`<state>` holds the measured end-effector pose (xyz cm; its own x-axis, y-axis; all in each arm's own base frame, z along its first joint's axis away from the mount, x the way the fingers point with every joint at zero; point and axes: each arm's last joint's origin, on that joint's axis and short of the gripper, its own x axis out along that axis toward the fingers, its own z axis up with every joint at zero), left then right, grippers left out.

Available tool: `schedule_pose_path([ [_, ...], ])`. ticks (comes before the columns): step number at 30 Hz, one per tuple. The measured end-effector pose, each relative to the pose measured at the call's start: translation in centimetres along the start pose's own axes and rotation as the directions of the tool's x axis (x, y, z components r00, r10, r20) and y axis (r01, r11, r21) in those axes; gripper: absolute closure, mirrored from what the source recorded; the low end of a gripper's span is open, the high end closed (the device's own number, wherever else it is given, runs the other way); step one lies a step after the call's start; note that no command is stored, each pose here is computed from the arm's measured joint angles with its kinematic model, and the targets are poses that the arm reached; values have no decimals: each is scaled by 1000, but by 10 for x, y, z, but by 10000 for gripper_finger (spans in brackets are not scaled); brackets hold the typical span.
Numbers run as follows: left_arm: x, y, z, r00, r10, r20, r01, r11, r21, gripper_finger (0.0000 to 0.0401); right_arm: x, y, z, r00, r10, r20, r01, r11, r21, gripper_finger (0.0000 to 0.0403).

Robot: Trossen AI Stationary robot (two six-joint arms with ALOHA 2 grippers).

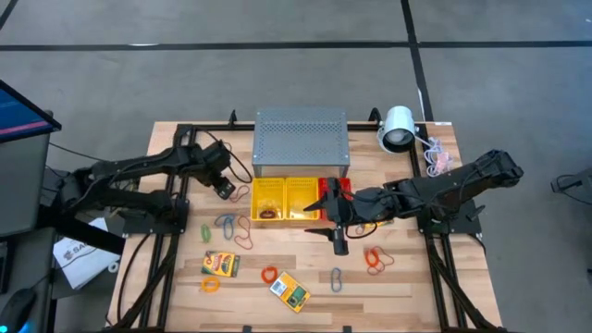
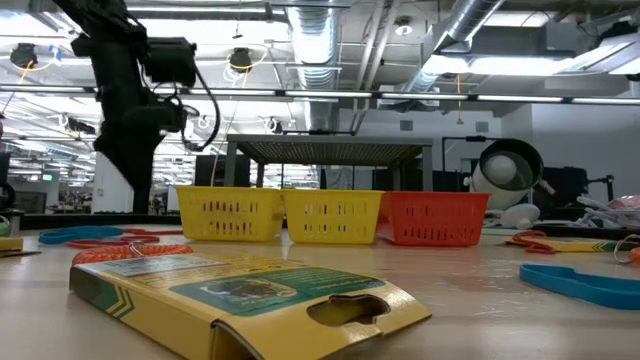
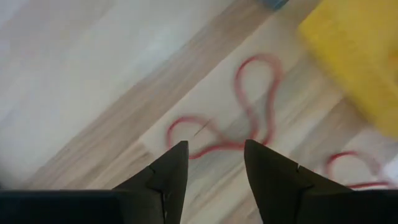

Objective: Pick & Place Office Desk Supplies
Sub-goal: Put the red rubber band into the red bin

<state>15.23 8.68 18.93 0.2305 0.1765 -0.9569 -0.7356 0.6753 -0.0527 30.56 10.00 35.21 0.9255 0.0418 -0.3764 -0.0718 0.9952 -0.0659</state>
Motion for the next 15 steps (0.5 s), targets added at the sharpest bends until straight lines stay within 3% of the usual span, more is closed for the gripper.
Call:
schedule_pose_path([
  [3,4,2,-2,997,65,-33,-66,998,-23,255,0,0,-1,1000,0,-7,1,1000,5,168],
  [15,-1,7,0,995,95,13,-93,992,-82,261,0,0,-2,1000,-1,-24,1,1000,-12,168],
])
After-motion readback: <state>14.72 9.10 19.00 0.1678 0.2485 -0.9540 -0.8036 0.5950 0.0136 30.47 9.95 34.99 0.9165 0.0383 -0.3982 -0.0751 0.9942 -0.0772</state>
